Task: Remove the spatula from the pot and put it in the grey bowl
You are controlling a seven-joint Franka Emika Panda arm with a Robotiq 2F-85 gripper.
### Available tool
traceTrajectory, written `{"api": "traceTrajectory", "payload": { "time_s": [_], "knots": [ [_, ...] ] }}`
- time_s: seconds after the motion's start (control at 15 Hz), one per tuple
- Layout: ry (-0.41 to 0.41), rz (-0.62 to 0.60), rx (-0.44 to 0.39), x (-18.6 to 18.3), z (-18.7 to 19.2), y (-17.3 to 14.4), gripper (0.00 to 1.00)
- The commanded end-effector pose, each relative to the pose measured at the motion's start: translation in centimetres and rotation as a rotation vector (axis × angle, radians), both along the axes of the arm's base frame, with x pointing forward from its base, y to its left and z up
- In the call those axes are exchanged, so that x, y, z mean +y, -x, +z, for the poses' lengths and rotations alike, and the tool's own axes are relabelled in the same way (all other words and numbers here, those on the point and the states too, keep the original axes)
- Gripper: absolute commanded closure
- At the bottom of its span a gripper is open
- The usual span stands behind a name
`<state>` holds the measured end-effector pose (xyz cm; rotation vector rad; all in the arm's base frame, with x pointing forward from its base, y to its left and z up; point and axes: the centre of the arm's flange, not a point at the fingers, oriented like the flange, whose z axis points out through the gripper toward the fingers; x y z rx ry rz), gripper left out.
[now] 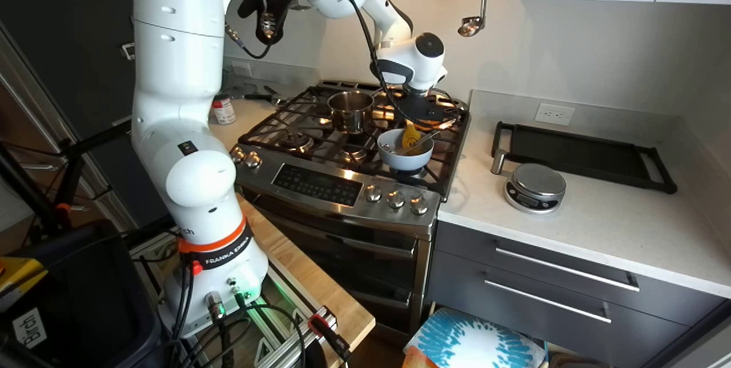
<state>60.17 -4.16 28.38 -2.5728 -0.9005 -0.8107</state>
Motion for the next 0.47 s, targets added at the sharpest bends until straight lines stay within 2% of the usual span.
{"api": "traceTrajectory", "payload": {
  "time_s": [0.0,0.13,0.27,0.33,0.4],
  "knots": [
    [0.066,0.010,-0.086,2.3,2.9,3.6,0.00],
    [0.108,0.026,-0.130,4.0,4.5,4.7,0.00],
    [0.130,0.095,-0.155,6.5,5.7,5.6,0.00],
    [0.105,0.055,-0.133,4.8,4.7,2.8,0.00],
    [0.110,0.076,-0.144,5.9,5.3,3.4,0.00]
  ]
}}
